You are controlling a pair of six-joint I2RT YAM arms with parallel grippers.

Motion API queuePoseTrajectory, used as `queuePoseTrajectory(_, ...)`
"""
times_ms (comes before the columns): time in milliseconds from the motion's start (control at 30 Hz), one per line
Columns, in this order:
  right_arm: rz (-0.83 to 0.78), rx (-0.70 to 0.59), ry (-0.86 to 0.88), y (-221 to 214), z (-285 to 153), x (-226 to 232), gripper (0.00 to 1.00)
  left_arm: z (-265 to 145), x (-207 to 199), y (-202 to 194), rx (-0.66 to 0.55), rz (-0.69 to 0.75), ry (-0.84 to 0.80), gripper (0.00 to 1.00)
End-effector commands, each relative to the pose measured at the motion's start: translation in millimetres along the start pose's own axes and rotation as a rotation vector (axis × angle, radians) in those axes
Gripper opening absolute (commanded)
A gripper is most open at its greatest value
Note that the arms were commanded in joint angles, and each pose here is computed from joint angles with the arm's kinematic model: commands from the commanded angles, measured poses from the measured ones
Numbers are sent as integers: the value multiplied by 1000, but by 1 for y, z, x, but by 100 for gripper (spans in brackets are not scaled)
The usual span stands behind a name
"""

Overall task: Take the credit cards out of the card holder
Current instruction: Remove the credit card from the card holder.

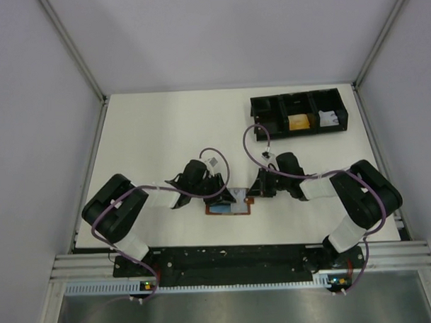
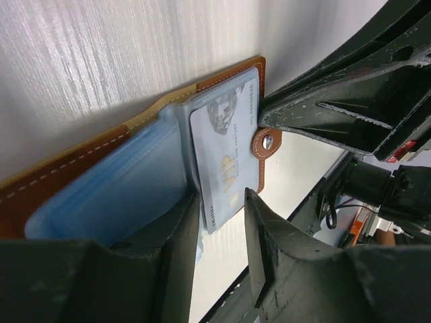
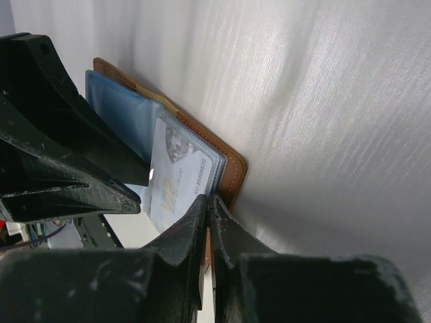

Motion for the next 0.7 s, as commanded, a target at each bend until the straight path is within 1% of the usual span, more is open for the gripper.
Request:
queuePoseTrajectory(0, -24, 13, -24, 0, 6, -4, 4, 5, 4, -4, 24, -23, -27, 37)
queuePoseTrajectory(167, -21, 8, -13, 0, 5, -2, 4, 7, 6, -4, 20, -29, -26, 36)
queuePoseTrajectory(300, -18, 4, -7, 1, 6, -1, 4, 7, 6, -5, 14, -45, -43, 33)
queuePoseTrajectory(433, -14, 8, -10, -1, 6, -2, 3, 4, 5, -6, -11, -46, -60, 24)
queuePoseTrajectory(533, -18, 7, -10, -1, 5, -2, 3, 2, 3, -5, -27, -37, -73, 12)
queuePoseTrajectory(600, -23, 4, -7, -1, 5, -2, 3, 1, 4, -5, -36, -34, -70, 2)
queuePoseTrajectory(667, -25, 4, -5, -1, 5, -2, 3, 0, 5, -6, -45, -28, -66, 0)
Point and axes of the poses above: each gripper's point midway between its finger pads, its own z axis out along the fingers, its own x axis along the line the jaws close on, y = z × x, the point moved 10 cm from there along -z, back along the fingers, and after that the axes turned 11 degrees about -z, right-handed, at the moved point
